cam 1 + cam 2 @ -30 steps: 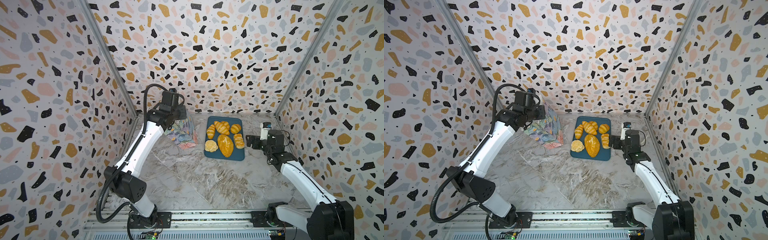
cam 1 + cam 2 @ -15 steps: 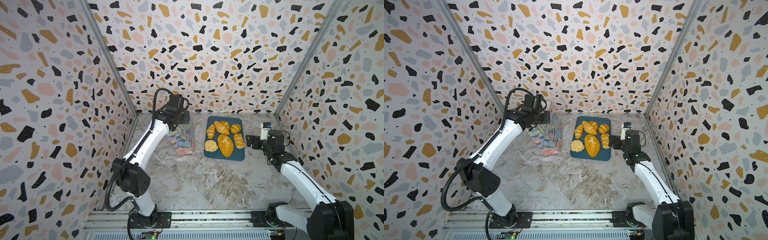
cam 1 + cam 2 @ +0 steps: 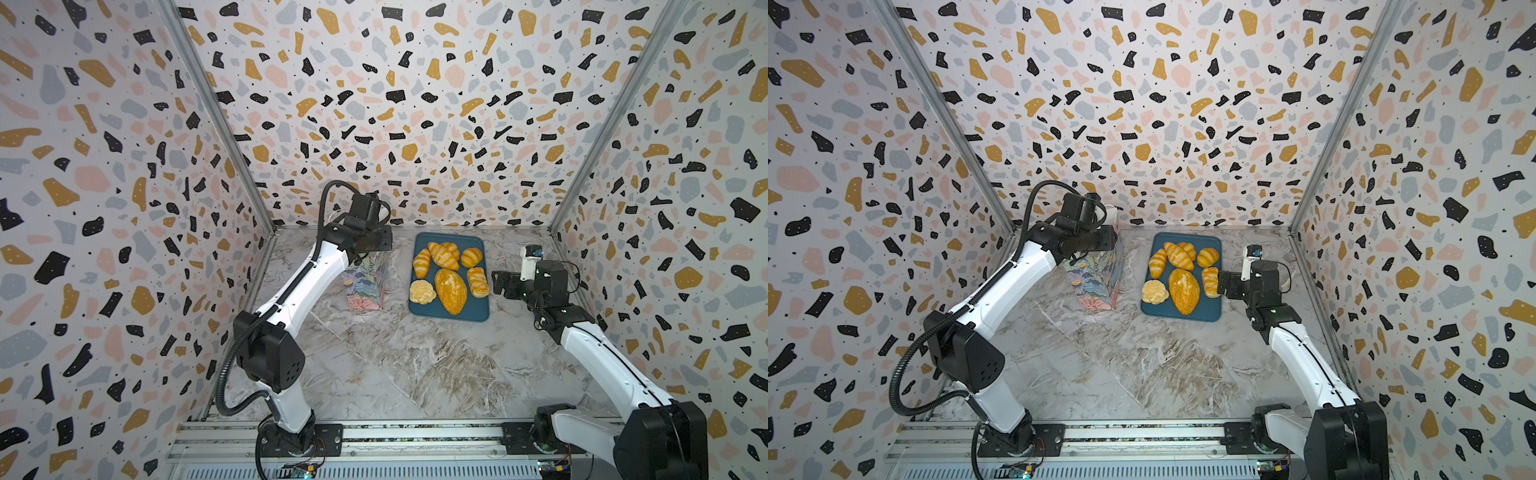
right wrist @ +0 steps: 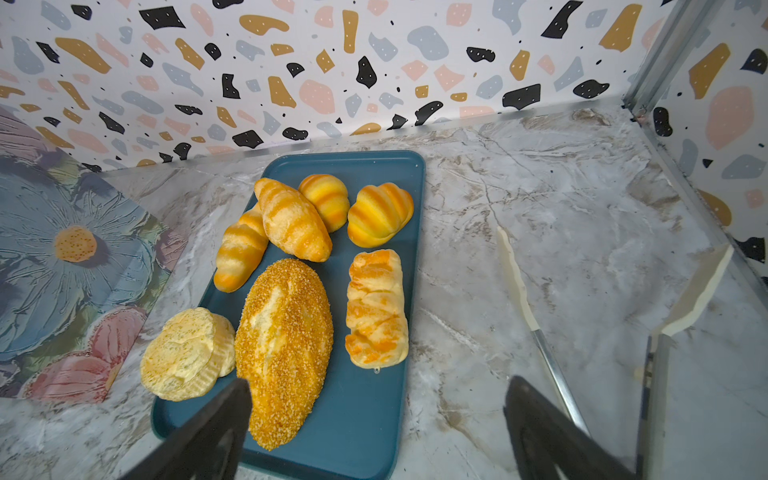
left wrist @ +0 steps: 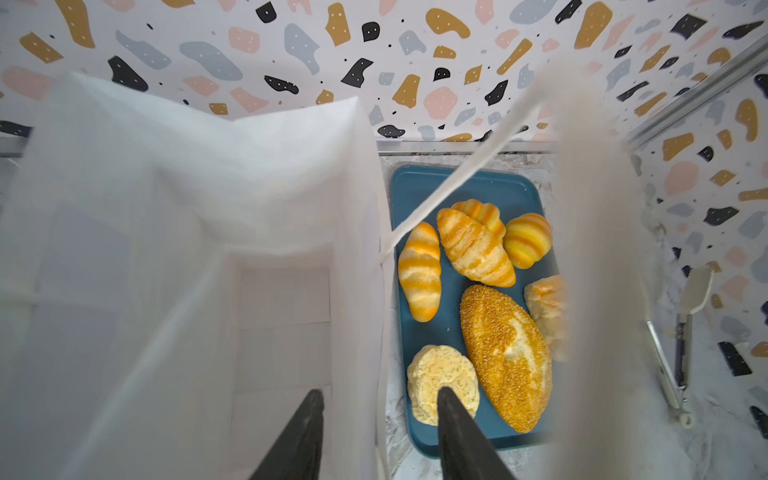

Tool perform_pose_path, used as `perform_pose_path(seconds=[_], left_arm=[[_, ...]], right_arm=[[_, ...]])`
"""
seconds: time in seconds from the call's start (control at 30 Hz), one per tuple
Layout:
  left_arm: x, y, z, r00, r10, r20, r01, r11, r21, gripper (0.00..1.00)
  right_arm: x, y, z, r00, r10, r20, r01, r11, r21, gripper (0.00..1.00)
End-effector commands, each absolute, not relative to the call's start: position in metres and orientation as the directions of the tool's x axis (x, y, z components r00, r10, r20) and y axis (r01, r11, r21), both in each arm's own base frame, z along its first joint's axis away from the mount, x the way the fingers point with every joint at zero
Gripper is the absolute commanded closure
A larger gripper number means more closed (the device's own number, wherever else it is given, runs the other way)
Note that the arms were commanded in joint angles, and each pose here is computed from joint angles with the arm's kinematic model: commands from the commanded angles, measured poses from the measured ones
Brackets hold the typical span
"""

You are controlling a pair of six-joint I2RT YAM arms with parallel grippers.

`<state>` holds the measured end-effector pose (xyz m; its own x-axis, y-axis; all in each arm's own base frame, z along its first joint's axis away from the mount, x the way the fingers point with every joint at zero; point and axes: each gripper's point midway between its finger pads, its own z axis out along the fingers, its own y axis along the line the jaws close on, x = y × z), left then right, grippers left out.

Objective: Place the fake bread into the paper bag
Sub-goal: 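Lower the bag beside the tray with the left gripper, holding its handle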

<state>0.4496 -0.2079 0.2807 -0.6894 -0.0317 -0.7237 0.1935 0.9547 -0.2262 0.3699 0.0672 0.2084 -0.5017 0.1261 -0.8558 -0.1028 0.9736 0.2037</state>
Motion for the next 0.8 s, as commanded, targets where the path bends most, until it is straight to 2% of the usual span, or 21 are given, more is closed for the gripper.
perform_pose_path(seconds=[0.0, 0.07, 0.13, 0.4, 0.53, 0.77], left_arm=[[0.455, -0.215, 0.313, -0.637, -0.082, -0.766, 0.214, 0.936, -0.278, 0.39], [0.455, -0.215, 0.326, -0.619, -0.093, -0.780, 0.218, 0.933, -0.285, 0.29], [0.454, -0.213, 0.341, -0.595, -0.104, -0.797, 0.220, 0.933, -0.286, 0.00], [0.446, -0.189, 0.405, -0.477, -0.128, -0.869, 0.189, 0.951, -0.244, 0.00], [0.442, -0.165, 0.434, -0.416, -0.179, -0.892, 0.163, 0.950, -0.267, 0.01], [0.448, -0.109, 0.444, -0.392, -0.250, -0.885, 0.120, 0.940, -0.319, 0.00]], right_arm=[[0.369, 0.065, 0.216, -0.485, 0.128, -0.865, -0.101, 0.974, 0.201, 0.03], [0.369, 0.065, 0.216, -0.485, 0.128, -0.865, -0.100, 0.975, 0.200, 0.03], [0.369, 0.065, 0.214, -0.489, 0.128, -0.863, -0.099, 0.975, 0.200, 0.02], [0.369, 0.062, 0.214, -0.492, 0.130, -0.861, -0.080, 0.978, 0.193, 0.01], [0.370, 0.060, 0.215, -0.496, 0.131, -0.859, -0.075, 0.978, 0.193, 0.01], [0.369, 0.059, 0.219, -0.496, 0.135, -0.858, -0.066, 0.979, 0.192, 0.01]])
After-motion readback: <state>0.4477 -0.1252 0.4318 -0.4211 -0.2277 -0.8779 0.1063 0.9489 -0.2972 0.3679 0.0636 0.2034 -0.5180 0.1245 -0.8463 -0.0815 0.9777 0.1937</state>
